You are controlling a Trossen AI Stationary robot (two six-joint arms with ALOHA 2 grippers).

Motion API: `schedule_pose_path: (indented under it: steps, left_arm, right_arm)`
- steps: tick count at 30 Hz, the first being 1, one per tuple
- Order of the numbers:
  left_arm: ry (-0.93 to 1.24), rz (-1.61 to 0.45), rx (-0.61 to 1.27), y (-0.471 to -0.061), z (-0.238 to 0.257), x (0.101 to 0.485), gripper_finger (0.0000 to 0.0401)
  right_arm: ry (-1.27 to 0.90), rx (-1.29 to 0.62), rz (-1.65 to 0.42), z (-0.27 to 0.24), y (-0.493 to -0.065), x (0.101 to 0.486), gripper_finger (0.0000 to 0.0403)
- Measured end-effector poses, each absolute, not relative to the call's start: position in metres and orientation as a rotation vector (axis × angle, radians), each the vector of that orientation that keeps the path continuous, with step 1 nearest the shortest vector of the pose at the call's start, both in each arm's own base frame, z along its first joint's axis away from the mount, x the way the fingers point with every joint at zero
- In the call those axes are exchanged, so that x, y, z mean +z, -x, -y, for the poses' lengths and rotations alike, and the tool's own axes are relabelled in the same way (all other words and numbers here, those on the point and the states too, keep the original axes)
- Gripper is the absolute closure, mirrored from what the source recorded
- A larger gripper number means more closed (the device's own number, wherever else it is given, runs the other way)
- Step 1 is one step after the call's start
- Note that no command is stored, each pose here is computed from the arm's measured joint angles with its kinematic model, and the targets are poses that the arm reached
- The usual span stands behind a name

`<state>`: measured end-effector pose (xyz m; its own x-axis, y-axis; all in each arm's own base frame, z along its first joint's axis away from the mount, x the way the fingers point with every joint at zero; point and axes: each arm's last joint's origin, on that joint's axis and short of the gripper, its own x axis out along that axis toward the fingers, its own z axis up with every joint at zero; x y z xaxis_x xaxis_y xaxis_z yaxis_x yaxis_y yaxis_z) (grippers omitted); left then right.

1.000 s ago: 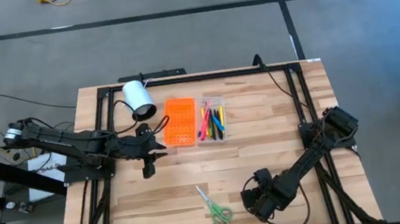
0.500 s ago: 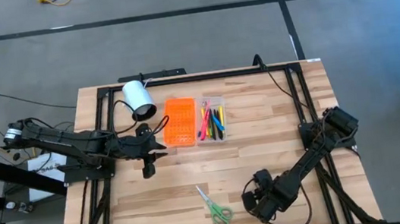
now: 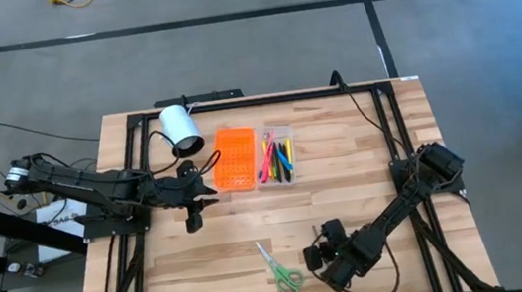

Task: Pick & place school supplies into a supply box
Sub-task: Put the gray pen into the orange supply box

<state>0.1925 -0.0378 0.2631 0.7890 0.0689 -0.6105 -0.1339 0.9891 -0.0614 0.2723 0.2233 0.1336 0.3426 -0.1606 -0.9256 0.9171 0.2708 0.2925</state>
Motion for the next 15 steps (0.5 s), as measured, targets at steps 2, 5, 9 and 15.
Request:
schedule_pose_path:
  steps: [2,5,9,15]
  left_arm:
    - [0.102,-0.652,0.111,-0.192,0.038,0.263,0.0305]
    - [0.098,-0.651,0.120,-0.192,0.037,0.263,0.0305]
    - [0.097,-0.650,0.121,-0.192,0.037,0.263,0.0305]
    - [0.096,-0.650,0.123,-0.192,0.037,0.263,0.0305]
  right_arm:
    - [-1.030,-0.883,-0.906,-0.223,-0.275,0.134,0.0401]
    - [-1.028,-0.861,-0.890,-0.222,-0.277,0.135,0.0402]
    - [-1.012,-0.825,-0.857,-0.221,-0.283,0.137,0.0402]
    - [-0.992,-0.784,-0.797,-0.219,-0.289,0.139,0.0402]
